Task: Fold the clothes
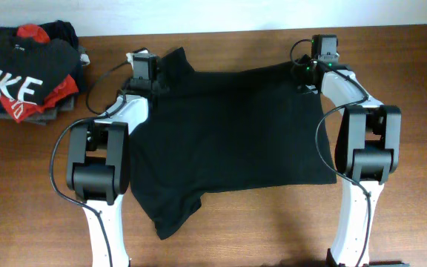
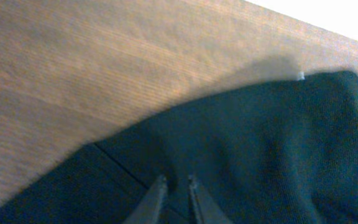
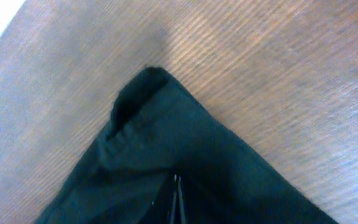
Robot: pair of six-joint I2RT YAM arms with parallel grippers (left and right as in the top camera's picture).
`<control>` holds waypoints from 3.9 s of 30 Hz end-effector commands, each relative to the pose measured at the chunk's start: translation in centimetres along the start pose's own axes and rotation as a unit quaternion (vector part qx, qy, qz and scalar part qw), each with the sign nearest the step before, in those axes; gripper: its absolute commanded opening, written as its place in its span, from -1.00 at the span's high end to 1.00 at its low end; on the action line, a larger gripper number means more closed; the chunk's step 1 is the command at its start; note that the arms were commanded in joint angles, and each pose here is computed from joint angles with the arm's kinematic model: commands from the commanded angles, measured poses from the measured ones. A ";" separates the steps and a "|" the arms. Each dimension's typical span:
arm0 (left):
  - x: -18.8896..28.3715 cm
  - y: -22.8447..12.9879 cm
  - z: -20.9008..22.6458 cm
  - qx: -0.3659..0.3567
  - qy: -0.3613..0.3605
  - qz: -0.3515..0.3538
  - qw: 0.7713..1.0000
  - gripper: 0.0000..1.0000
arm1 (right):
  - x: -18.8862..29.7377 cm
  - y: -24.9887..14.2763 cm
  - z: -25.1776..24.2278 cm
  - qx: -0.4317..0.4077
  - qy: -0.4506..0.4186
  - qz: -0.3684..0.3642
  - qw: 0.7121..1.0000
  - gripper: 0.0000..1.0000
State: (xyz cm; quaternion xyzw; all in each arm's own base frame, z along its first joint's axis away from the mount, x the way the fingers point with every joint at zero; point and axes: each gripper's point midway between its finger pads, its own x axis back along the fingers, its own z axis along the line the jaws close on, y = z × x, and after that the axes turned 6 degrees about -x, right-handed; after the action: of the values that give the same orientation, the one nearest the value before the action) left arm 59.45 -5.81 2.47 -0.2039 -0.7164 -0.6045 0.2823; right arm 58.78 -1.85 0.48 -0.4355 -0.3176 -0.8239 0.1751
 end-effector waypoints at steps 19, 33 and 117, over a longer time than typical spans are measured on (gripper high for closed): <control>10.5 3.6 0.4 -0.034 0.032 0.195 0.980 -0.69 | 22.2 2.2 1.5 0.144 -0.027 0.018 0.989 -0.76; 11.8 -7.6 2.3 -0.043 0.050 0.395 0.916 0.15 | 18.5 -11.4 -10.5 0.156 -0.159 0.273 0.936 0.59; 9.1 0.4 -1.9 -0.012 -0.062 0.260 0.963 0.19 | 22.8 -17.2 -9.2 0.063 -0.056 0.224 0.971 0.49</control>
State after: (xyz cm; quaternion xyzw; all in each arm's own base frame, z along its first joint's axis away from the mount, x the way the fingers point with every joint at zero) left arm 53.20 -7.96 7.89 -0.4210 -0.6435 -0.5045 0.3927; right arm 31.32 3.43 9.96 -0.5246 -0.2627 -0.7322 0.3459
